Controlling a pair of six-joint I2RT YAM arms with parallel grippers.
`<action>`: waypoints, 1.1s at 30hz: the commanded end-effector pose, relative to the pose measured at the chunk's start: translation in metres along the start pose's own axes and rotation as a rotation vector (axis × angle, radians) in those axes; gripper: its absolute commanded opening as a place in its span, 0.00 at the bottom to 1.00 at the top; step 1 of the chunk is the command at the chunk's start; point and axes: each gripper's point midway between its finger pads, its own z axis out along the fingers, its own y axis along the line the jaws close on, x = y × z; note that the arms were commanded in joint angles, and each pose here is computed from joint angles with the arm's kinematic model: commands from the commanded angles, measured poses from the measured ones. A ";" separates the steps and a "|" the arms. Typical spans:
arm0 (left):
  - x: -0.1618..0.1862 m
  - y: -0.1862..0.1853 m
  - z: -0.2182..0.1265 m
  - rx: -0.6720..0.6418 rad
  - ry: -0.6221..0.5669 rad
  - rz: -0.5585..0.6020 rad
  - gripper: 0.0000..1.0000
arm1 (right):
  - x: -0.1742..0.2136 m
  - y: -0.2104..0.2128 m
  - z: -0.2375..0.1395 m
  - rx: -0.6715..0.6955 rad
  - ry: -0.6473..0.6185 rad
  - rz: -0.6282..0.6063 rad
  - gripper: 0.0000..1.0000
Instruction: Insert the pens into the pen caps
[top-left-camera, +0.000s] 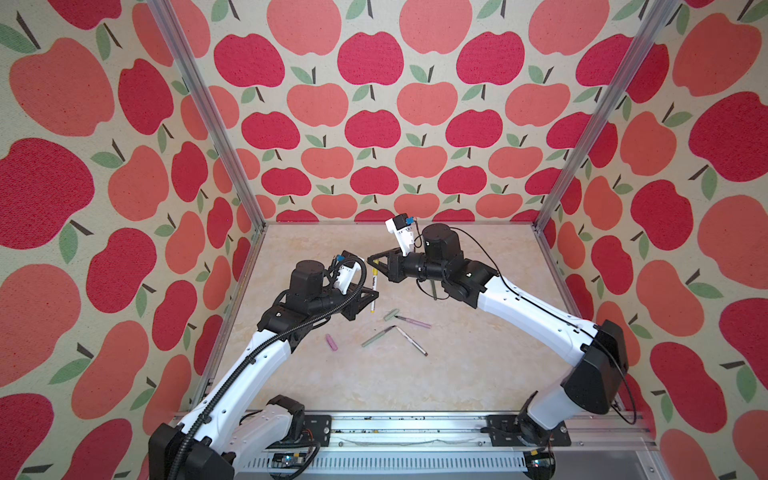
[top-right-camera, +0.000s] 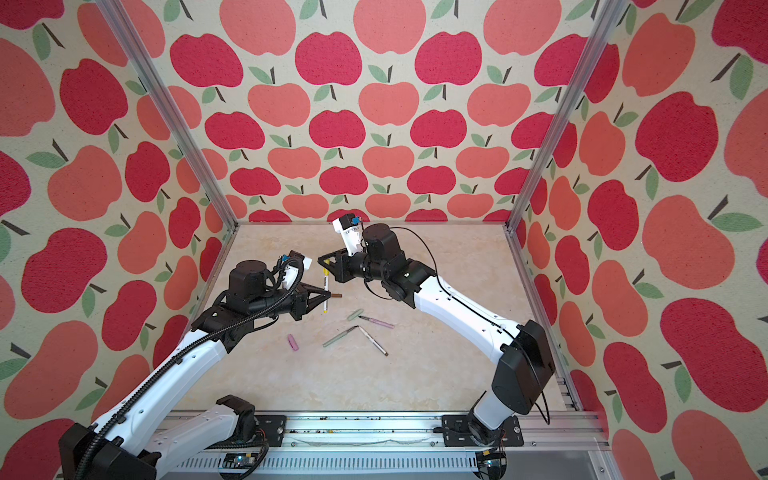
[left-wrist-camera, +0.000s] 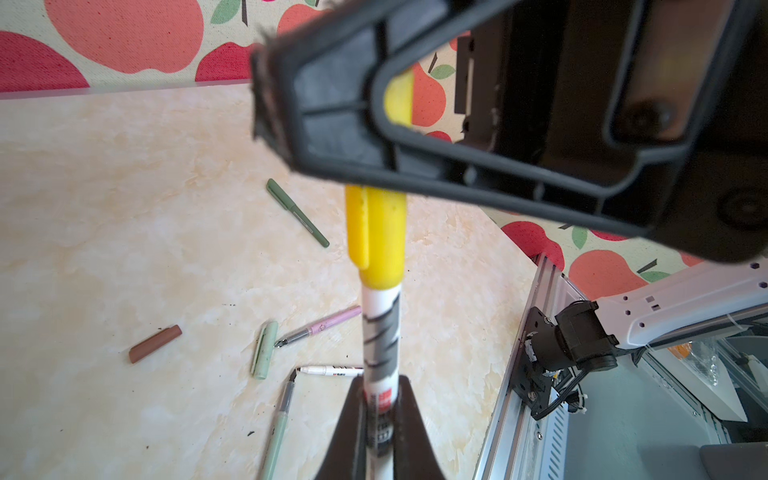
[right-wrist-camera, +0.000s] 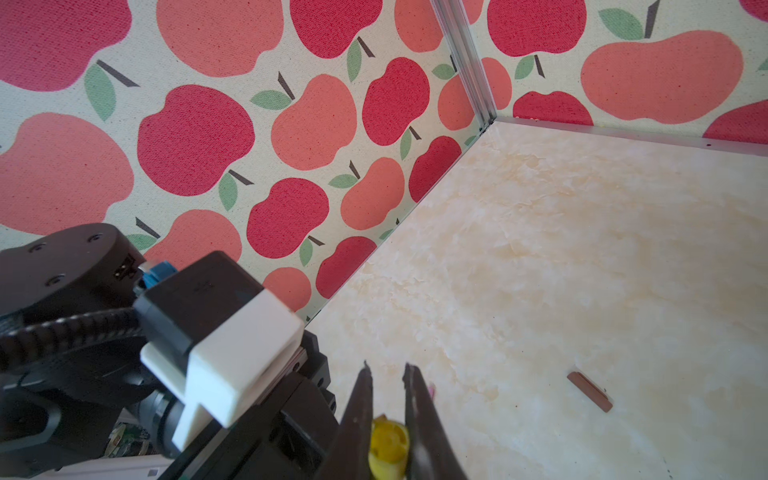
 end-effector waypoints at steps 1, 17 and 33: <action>-0.149 -0.040 -0.059 -0.040 -0.487 0.357 0.00 | 0.152 -0.011 0.004 0.013 0.500 0.215 0.00; -0.155 -0.032 -0.060 -0.076 -0.479 0.365 0.00 | 0.162 -0.018 -0.001 0.039 0.511 0.226 0.00; -0.066 -0.028 0.000 -0.022 -0.219 0.157 0.00 | 0.035 -0.006 -0.036 -0.011 0.219 0.139 0.14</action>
